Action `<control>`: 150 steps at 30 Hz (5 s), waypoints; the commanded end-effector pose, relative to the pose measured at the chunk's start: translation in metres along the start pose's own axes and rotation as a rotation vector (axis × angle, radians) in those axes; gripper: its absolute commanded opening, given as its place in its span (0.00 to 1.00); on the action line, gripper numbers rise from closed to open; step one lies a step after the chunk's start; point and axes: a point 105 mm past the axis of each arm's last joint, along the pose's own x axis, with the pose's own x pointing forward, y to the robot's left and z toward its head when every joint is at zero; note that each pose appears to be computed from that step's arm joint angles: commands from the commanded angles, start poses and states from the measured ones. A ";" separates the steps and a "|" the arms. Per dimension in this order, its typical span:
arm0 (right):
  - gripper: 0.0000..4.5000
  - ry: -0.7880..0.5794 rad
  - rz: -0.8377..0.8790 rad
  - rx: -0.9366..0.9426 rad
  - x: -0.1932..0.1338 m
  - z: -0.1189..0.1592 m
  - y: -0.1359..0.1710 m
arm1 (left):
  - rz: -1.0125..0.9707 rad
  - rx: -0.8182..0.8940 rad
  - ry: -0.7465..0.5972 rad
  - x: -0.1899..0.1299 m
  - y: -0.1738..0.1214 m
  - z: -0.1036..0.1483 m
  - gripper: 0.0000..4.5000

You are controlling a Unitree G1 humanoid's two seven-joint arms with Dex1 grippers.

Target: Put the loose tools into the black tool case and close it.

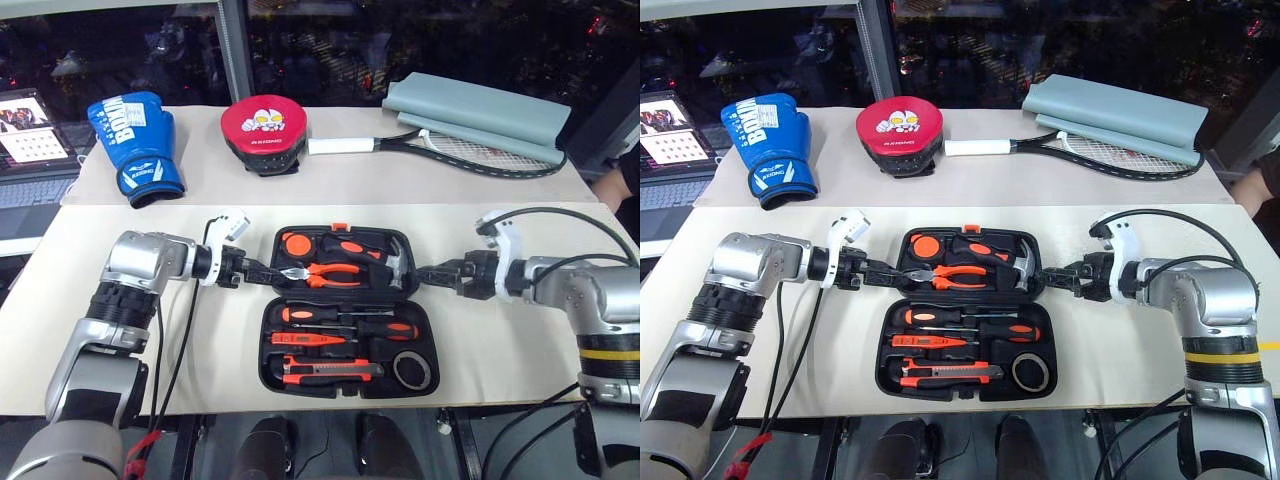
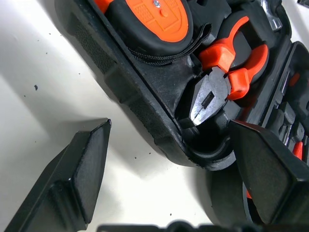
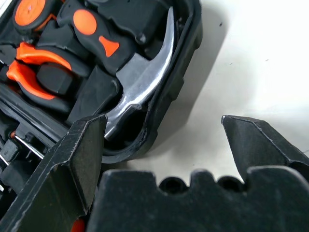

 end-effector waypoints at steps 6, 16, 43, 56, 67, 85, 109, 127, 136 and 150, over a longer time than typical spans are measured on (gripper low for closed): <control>0.94 0.000 -0.002 -0.033 0.008 0.007 -0.002 | 0.030 -0.018 0.014 0.006 0.006 -0.004 0.67; 0.24 -0.003 0.024 -0.027 0.011 0.009 0.000 | 0.026 -0.025 0.009 0.006 0.007 -0.002 0.01; 0.01 -0.216 0.023 -0.182 0.007 0.049 0.008 | -0.049 0.066 -0.149 0.019 -0.018 0.033 0.00; 0.01 -0.432 -0.070 -0.431 0.002 0.070 0.018 | -0.093 0.380 -0.385 0.020 -0.048 0.056 0.00; 0.01 -0.539 -0.134 -0.626 -0.017 0.041 0.031 | 0.054 0.598 -0.521 0.019 -0.051 0.035 0.00; 0.01 -0.583 -0.289 -0.908 -0.029 0.006 0.042 | 0.231 0.852 -0.681 0.008 -0.058 0.030 0.00; 0.60 -0.402 -0.188 -1.118 -0.071 -0.068 0.067 | 0.358 0.926 -0.582 -0.031 -0.031 -0.027 0.38; 0.40 -0.062 0.304 -0.657 -0.087 -0.121 0.138 | 0.145 0.846 -0.323 -0.031 -0.002 0.021 0.75; 0.00 0.008 0.370 -0.743 -0.065 -0.127 0.135 | -0.077 1.011 -0.154 0.017 -0.017 0.045 0.03; 0.00 -0.053 0.142 -0.853 -0.039 -0.075 0.072 | -0.407 1.041 0.221 0.019 -0.034 -0.013 0.01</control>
